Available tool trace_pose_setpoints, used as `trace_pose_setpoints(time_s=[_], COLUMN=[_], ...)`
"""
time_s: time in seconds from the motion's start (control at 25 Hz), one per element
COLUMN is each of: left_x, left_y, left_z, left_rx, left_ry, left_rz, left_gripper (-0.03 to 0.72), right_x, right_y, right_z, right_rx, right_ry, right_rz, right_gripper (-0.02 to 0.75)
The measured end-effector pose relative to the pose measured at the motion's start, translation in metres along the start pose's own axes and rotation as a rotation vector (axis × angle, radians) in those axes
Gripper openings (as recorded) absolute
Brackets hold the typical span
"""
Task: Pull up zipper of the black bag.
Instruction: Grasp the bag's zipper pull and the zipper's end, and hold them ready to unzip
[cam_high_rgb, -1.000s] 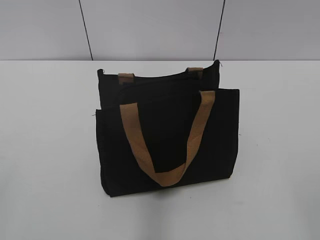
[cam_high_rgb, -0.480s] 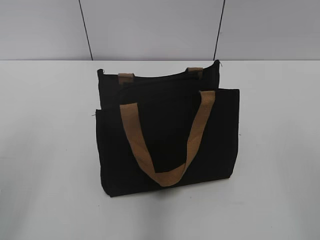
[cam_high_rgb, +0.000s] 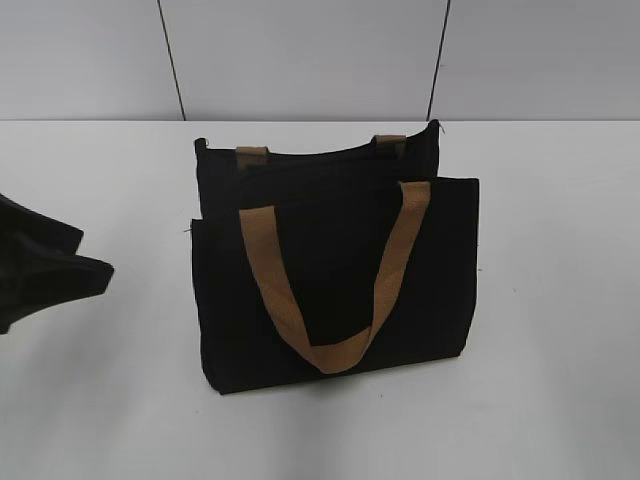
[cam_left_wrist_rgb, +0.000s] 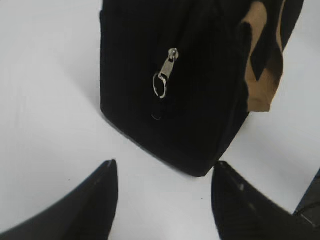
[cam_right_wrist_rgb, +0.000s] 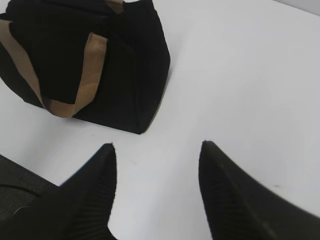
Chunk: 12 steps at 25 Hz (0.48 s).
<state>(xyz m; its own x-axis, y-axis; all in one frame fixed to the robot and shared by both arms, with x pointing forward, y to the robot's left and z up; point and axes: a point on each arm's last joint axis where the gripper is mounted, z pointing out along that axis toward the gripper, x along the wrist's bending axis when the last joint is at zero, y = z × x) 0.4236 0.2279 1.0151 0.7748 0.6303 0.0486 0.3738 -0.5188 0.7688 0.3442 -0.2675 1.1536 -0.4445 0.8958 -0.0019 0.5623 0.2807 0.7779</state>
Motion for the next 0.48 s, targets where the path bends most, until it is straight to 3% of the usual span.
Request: trace_pose_setpoints(time_s=[0.28, 0.48], left_x=[0.023, 0.034], left_y=[-0.024, -0.029], left_z=[0.063, 0.093], left_rx=[0.058, 0.015], left_ry=[-0.089, -0.138], left_rz=[0.119, 0.194], left_gripper=[0.438, 0.436], right_x=[-0.014, -0.015], right_y=[0.035, 0.043], right_z=[0.02, 0.027], right_rx=[0.032, 0.027], right_ry=[0.071, 0.111], right_rz=[-0.057, -0.056], right_gripper=[0.412, 0.412])
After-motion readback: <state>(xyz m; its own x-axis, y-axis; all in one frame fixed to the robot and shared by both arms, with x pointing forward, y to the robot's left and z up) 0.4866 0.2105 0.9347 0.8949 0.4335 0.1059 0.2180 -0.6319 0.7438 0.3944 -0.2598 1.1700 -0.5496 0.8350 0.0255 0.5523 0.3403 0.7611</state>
